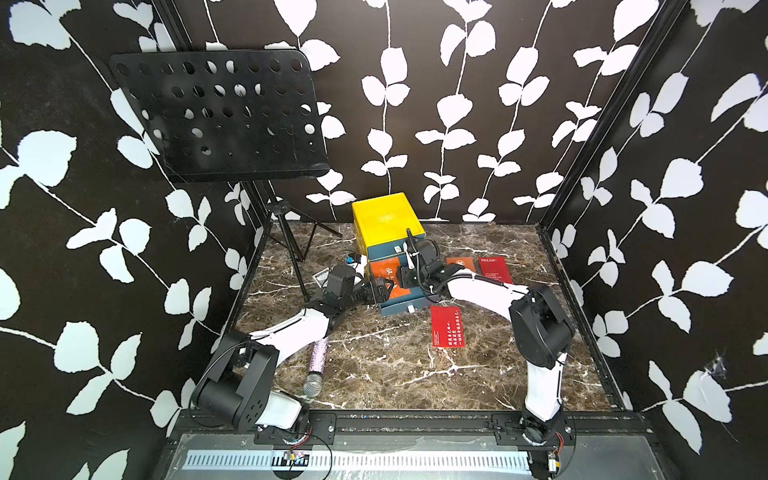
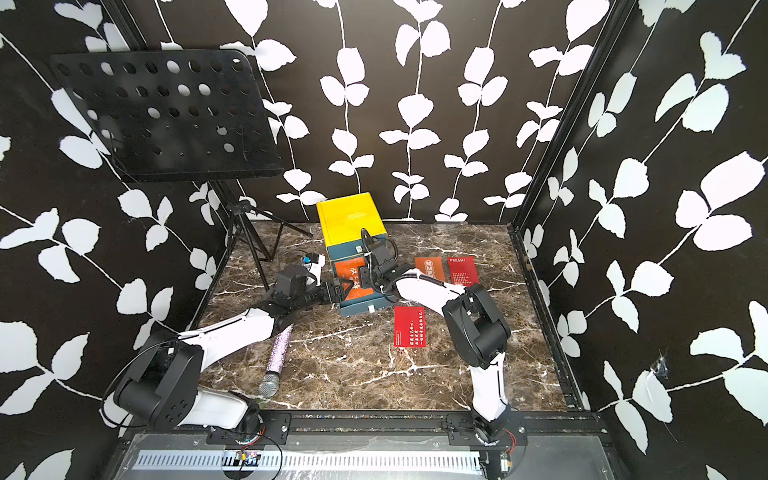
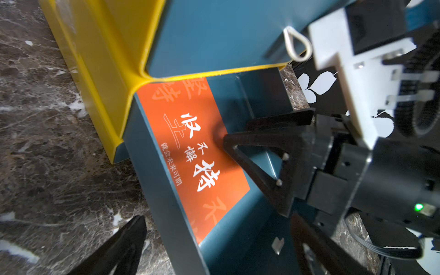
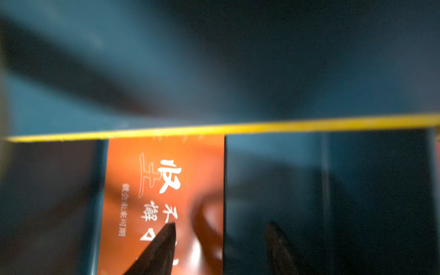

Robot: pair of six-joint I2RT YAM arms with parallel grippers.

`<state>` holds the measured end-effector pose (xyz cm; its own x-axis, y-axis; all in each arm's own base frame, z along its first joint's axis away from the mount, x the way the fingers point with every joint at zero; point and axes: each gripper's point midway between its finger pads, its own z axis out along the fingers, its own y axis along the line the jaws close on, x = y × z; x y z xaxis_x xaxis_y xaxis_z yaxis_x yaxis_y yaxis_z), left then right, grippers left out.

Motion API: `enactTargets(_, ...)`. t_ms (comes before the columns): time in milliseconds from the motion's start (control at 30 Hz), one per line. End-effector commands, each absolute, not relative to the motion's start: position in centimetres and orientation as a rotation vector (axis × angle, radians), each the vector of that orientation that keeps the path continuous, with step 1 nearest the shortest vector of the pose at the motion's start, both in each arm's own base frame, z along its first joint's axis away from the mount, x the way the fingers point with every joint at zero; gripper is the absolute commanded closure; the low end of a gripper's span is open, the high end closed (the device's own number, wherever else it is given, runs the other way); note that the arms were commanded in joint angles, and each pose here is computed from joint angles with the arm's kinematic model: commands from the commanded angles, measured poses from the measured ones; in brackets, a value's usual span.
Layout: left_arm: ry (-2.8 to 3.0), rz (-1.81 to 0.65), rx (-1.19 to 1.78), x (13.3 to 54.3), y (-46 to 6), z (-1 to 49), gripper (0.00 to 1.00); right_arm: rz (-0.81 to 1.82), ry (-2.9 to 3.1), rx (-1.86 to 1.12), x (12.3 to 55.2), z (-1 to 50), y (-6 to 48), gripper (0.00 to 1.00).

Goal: Take the postcards out of the drawer
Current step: Pick up the postcard from the drawer.

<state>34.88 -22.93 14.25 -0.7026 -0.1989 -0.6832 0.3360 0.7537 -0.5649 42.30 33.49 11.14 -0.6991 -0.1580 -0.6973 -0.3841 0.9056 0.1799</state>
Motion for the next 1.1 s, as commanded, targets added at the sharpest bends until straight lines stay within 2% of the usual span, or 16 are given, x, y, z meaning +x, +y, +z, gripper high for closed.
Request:
enactTargets(0,2.157,-0.918,0.1,35.0,-23.0,14.5,0.04,0.396,2.322,-0.409,42.9,11.3,34.5,0.4)
enactTargets(467,2.168,-0.92,0.087,35.3,-23.1,14.4,0.04,0.748,2.339,-0.404,41.1,11.6,38.3,0.42)
enactTargets(800,2.168,-0.933,0.079,35.3,-23.2,14.4,0.04,0.993,2.264,-0.307,41.1,15.1,39.0,0.43)
enactTargets(1067,2.174,-0.935,0.074,35.3,-23.2,14.3,0.04,1.077,2.214,-0.271,40.9,17.5,38.5,0.47)
